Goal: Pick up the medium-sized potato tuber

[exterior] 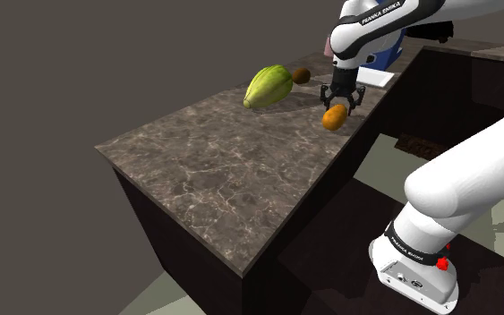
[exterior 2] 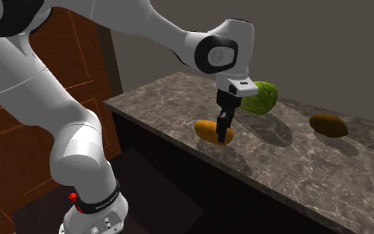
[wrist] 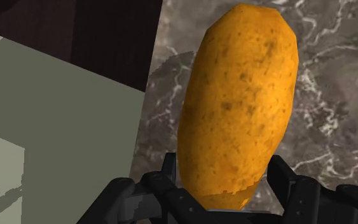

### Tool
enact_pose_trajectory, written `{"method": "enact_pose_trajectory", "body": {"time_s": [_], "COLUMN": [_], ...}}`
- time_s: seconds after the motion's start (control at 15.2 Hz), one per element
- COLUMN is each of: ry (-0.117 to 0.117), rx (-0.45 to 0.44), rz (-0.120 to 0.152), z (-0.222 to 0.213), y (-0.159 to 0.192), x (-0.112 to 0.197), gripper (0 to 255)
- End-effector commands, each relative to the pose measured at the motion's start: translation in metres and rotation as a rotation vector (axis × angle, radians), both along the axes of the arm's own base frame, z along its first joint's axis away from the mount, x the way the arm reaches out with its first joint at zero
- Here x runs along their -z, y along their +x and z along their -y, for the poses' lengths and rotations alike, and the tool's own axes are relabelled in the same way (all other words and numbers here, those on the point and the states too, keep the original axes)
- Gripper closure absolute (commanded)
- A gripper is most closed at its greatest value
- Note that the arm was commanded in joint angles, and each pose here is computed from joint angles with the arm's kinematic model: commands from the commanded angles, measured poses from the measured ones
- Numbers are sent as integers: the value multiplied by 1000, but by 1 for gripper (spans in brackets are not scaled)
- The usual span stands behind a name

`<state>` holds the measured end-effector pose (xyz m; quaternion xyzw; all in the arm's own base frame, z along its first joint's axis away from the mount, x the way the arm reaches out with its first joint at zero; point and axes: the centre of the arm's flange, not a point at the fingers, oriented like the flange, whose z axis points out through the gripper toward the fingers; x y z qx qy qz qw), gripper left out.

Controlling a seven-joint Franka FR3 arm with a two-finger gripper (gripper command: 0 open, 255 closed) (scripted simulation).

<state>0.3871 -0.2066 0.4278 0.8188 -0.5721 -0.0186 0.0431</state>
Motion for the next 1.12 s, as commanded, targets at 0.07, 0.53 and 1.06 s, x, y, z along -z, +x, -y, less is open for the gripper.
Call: {"method": "enact_pose_trajectory", "body": {"time_s": [0.07,0.53,1.06], "ry": [0,0,0], "rx": [0,0,0], "rz": [0,0,0], "z": [0,0,0], "y": [0,0,0], "x": [0,-10,-52], "gripper": [255,255,255]}}
